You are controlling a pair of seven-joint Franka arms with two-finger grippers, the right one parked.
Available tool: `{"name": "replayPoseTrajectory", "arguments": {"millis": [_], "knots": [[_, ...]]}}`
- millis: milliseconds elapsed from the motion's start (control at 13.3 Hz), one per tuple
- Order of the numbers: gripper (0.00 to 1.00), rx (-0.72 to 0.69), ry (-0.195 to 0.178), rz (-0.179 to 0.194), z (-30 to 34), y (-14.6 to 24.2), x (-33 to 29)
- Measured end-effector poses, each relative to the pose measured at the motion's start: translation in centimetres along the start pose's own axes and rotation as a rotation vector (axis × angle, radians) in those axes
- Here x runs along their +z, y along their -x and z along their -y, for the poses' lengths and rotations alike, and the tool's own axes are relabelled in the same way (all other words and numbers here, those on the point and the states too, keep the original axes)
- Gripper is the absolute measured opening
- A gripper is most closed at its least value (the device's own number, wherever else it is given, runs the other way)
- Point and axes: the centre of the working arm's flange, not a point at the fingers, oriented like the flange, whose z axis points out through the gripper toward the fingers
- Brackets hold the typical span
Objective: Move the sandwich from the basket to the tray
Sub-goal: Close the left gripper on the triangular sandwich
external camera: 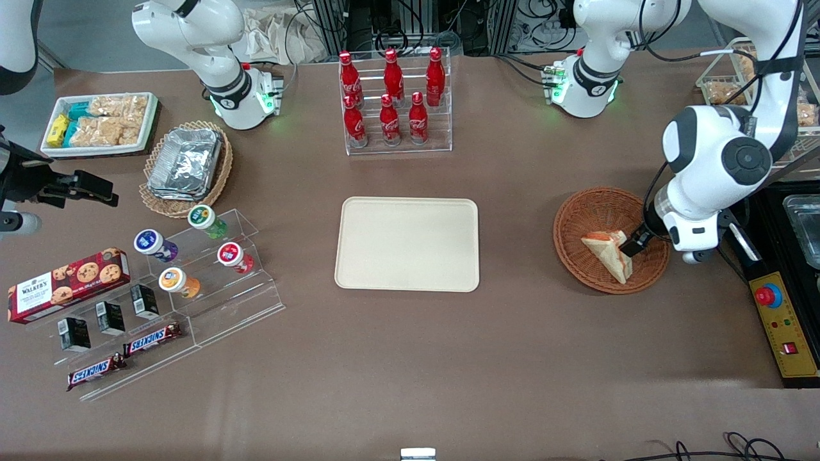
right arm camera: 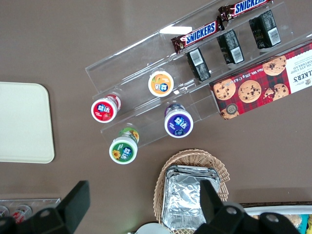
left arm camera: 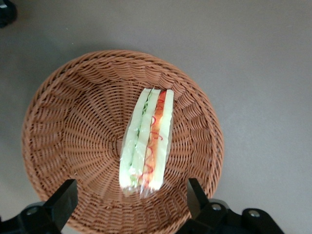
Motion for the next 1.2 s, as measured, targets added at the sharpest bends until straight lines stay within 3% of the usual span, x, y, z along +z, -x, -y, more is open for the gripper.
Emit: {"name": "replayPoseTrajectory", "arguments": {"millis": [753, 828, 1054, 1204], "knots": [[0.97, -0.024, 0.015, -0.013, 1.5, 1.3, 9.2], [0.9, -0.024, 0.016, -0.013, 1.5, 1.3, 9.2], [0.52, -0.024, 0.026, -0.02, 1.1, 1.6, 8.9], [0.39, -0.015, 0.035, -0.029, 0.7, 1.6, 8.3]]}}
